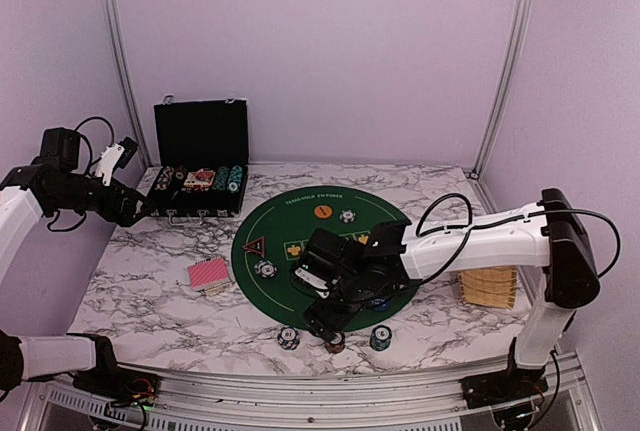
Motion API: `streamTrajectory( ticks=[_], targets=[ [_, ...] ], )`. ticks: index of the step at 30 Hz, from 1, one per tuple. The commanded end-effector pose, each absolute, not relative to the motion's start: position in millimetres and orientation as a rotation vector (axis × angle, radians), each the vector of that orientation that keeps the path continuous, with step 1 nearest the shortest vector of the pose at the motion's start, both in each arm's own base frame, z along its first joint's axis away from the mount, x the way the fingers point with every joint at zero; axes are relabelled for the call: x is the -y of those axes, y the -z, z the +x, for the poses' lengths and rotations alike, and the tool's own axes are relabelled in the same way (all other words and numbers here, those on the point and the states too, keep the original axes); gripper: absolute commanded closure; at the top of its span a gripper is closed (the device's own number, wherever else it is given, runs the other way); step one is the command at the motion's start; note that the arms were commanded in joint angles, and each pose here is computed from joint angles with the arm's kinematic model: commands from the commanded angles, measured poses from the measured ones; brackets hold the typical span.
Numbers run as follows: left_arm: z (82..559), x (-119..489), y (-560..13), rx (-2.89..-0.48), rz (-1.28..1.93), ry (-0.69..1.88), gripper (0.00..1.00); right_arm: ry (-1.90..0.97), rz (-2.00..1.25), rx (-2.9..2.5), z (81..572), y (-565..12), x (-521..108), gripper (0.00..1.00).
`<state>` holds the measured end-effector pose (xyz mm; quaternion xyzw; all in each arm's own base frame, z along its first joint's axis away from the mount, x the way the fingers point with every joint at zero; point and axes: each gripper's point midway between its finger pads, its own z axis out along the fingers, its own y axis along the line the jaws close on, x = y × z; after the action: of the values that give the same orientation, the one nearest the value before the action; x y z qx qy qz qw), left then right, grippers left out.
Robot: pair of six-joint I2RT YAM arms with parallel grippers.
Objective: Distribute texas hold em gaming equipment
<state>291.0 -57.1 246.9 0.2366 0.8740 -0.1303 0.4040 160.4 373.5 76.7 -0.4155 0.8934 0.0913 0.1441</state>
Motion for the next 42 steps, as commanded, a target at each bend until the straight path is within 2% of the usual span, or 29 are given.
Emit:
streamTrajectory(
  ticks=[1,8,23,42],
  targets=[
    [285.0,58.7,-257.7,-2.184,0.615,0.331,0.01,-0.287,-1.231,-2.601,151.3,-66.9,-375.3,0.11],
    [284.8,59.5,-256.1,-2.189,0.617,0.339,0.01,-0.327,-1.292,-2.632,134.5,-57.8,-372.5,0.14],
    [283.9,59.3,-256.4,-2.188,0.618,0.335,0.01,-0.309,-1.306,-2.652,127.9,-49.5,-366.9,0.34],
    [284.0,59.8,-257.8,-2.183,0.619,0.339,0.01,-0.272,-1.283,-2.609,137.7,-64.7,-367.9,0.69]
  ],
)
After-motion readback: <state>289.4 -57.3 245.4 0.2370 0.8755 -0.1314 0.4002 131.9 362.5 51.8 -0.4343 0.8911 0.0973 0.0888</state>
